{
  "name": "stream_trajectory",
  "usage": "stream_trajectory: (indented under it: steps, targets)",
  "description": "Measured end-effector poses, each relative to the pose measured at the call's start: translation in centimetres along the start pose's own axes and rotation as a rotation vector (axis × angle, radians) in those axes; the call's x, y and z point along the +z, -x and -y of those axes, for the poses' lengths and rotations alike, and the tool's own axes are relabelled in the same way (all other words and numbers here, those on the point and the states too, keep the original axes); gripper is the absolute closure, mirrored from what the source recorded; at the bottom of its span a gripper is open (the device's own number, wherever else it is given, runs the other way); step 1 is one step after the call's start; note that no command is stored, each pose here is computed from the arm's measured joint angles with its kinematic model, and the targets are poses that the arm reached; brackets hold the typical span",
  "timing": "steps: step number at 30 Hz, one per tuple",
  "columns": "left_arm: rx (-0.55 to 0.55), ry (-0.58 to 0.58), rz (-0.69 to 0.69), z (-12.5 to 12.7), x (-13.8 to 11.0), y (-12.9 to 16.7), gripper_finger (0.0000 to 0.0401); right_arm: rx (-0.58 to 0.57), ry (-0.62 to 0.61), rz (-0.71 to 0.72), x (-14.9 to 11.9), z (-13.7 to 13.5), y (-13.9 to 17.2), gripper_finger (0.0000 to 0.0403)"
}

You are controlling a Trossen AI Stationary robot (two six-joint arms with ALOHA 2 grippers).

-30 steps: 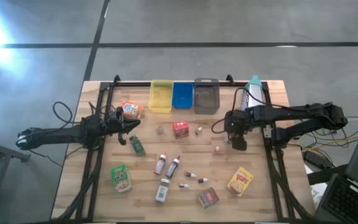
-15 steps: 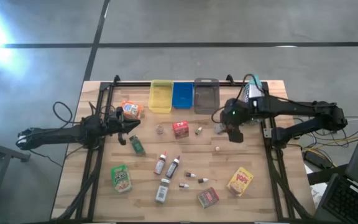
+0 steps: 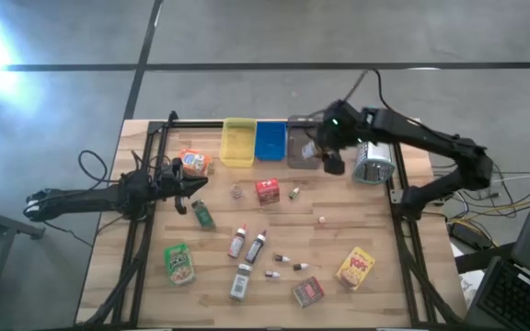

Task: Pick & Place Kitchen Items
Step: Put the gold seasoning bottle into the black bin

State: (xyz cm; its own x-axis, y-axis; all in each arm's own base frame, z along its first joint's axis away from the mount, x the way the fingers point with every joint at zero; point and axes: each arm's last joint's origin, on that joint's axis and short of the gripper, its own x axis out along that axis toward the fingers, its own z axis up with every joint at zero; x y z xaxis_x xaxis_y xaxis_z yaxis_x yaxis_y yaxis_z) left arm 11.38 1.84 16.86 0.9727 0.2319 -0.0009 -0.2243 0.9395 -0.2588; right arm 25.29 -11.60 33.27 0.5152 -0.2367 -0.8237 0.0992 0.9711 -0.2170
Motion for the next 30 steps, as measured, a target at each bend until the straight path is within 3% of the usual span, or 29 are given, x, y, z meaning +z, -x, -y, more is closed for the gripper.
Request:
stream_trajectory:
  steps: [6, 13, 24, 30]
  targets:
    - [0.000, 0.000, 0.000, 0.0, 0.0, 0.0, 0.0371, 0.003, -0.020, -0.037, 1.6, 4.6, -1.9, 0.0129]
    - [0.005, -0.002, -0.019, 0.0, -0.2, 0.0, 0.0371, 0.008, -0.070, -0.126, 1.6, 8.4, -4.5, 0.0125]
    - [0.010, -0.005, -0.037, -0.1, -0.4, 0.0, 0.0371, 0.033, -0.099, -0.147, 1.8, 11.6, -7.8, 0.0116]
    - [0.010, -0.005, -0.037, -0.1, -0.4, 0.0, 0.0371, 0.053, -0.090, -0.161, 2.0, 12.4, -9.7, 0.0132]
